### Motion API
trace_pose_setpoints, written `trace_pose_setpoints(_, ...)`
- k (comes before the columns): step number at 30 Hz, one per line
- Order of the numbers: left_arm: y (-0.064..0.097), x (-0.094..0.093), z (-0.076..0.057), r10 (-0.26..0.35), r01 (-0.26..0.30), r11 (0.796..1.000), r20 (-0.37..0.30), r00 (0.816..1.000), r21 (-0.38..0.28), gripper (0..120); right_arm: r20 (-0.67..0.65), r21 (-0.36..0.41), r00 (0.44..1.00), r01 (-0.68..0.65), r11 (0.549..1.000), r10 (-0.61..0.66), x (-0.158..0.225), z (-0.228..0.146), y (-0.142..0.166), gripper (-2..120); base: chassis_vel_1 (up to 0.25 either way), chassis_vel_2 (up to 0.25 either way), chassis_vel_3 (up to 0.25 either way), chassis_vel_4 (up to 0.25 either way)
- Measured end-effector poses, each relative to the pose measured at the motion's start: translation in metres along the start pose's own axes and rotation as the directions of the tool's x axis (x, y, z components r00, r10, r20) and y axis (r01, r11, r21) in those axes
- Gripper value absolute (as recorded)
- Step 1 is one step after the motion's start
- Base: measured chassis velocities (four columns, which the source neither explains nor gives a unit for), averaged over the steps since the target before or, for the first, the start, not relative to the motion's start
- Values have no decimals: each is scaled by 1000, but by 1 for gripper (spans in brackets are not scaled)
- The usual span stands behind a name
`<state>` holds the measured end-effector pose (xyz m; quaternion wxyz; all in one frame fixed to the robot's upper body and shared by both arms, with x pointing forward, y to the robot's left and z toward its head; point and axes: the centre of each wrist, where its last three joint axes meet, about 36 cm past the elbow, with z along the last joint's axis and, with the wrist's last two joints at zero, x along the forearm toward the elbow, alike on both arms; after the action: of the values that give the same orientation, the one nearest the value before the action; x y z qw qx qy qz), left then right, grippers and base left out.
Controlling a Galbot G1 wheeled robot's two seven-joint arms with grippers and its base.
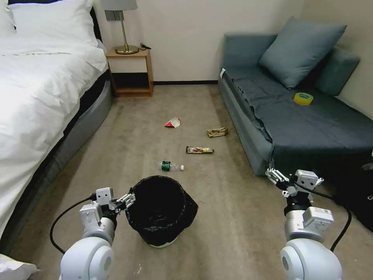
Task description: Pick up the trash bin, then pick up the garbage on the floor and place it into the trash bin.
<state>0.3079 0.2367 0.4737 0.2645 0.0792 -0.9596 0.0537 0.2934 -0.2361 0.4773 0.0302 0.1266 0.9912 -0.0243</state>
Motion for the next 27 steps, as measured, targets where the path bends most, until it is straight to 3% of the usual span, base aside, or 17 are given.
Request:
trace_pose_setpoints(11,11,-43,26,-39,42,999,-139,990,19,100,8,-6,1000,20,1000,-20,-7,3,5,100,0,0,0,0)
trace_pose_setpoints(20,-6,-75,33,5,5,999,-188,982,53,99,15,-4,1000,14,1000,-14,-9,4,4,100,0,0,0,0)
trace_pose_setpoints(27,-10,-86,37,6,9,997,-217,976,70,98,19,-1,1000,2,1000,-2,-10,5,2,100,0,0,0,0)
